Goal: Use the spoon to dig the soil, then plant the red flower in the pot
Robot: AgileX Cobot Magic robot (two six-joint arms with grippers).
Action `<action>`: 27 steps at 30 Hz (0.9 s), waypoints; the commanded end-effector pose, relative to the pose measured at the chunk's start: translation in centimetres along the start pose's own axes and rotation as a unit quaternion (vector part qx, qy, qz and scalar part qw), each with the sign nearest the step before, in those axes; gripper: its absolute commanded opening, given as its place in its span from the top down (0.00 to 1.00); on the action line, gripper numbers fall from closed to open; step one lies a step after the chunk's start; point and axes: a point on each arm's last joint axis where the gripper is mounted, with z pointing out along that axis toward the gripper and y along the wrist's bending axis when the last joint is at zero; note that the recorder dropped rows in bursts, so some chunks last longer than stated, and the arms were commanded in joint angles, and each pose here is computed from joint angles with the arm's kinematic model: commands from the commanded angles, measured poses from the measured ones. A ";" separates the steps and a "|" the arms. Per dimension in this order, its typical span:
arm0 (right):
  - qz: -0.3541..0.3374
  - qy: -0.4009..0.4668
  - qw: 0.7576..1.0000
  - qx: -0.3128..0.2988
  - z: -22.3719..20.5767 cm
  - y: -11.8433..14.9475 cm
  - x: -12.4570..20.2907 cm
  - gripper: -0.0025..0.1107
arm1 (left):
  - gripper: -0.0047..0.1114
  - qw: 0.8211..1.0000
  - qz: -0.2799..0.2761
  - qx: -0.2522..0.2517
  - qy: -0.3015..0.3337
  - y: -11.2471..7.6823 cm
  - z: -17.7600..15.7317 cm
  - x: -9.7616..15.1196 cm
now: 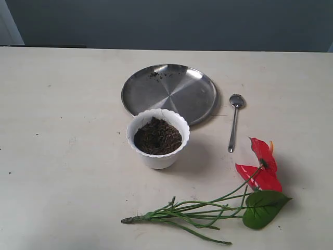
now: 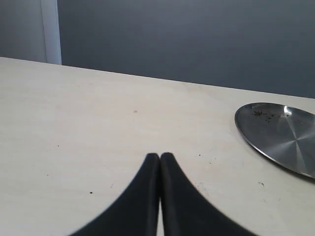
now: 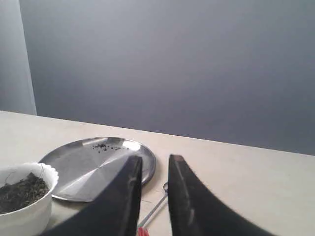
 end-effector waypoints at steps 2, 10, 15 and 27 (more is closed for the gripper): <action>-0.002 -0.062 0.998 0.017 -0.1 -0.3 -1.0 0.80 | 0.96 1.000 0.000 -0.001 -0.009 0.0 0.0 -0.1; 0.022 -0.180 0.982 0.046 -0.7 -0.9 -3.1 0.80 | 0.96 1.000 0.000 -0.001 -0.009 0.0 0.0 -0.1; 0.193 -0.237 0.952 0.030 -1.1 -1.3 -3.9 0.80 | 0.96 1.000 0.000 -0.001 -0.009 0.0 0.0 -0.1; 0.400 -0.231 0.887 -0.021 -1.0 -1.3 -3.8 0.80 | 0.96 1.000 0.000 -0.001 -0.009 0.0 0.0 -0.1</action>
